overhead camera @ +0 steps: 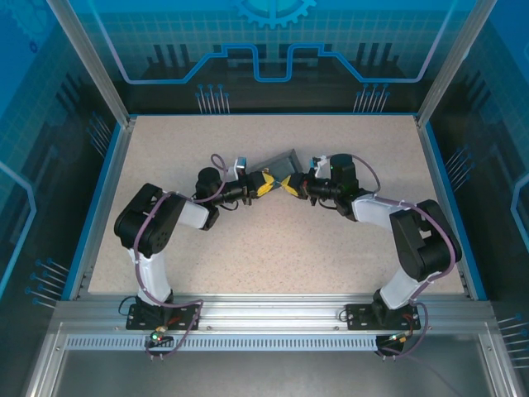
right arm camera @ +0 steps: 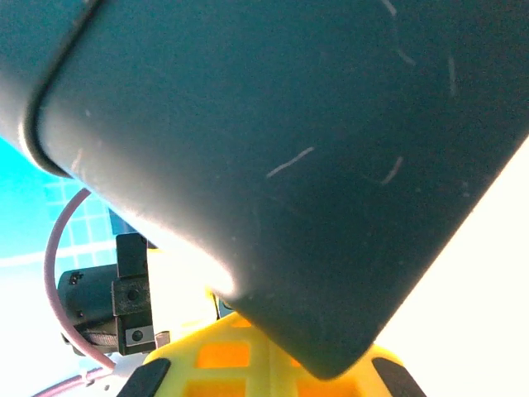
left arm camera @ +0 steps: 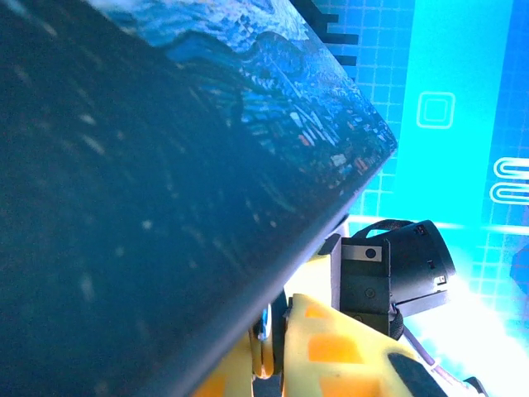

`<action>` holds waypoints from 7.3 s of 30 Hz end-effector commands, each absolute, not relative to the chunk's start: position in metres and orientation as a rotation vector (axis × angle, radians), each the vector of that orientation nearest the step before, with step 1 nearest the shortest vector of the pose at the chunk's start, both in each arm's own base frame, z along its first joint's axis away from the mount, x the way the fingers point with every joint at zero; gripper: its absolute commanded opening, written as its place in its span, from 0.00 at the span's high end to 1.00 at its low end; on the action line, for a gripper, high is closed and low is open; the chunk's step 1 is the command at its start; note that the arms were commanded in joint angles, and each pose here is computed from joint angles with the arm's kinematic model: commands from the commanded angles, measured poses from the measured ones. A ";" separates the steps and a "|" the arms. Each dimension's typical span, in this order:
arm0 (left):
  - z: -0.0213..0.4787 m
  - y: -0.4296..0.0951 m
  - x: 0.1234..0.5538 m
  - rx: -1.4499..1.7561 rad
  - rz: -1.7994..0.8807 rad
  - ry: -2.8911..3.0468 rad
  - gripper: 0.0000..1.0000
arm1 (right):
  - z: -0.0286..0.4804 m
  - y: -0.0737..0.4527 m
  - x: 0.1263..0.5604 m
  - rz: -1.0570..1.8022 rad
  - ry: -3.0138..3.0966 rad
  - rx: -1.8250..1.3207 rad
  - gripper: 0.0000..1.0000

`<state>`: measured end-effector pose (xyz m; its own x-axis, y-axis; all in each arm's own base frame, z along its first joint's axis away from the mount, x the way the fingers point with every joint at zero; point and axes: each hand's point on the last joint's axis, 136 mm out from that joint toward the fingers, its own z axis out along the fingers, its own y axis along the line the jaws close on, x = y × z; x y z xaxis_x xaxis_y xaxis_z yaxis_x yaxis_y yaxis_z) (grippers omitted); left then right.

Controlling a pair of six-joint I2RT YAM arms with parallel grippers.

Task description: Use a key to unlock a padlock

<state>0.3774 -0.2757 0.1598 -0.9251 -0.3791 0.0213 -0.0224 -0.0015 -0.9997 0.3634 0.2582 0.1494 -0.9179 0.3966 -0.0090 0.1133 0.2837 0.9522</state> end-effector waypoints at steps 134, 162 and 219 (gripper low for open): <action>0.151 -0.270 0.379 -0.456 -1.756 2.423 1.00 | 0.104 0.280 0.367 0.159 2.329 -0.951 0.65; 0.143 -0.268 0.378 -0.457 -1.735 2.430 1.00 | 0.156 0.302 0.348 1.021 2.318 -0.805 0.95; 0.143 -0.268 0.381 -0.458 -1.728 2.429 1.00 | 0.128 0.288 0.366 0.193 2.306 -0.998 0.77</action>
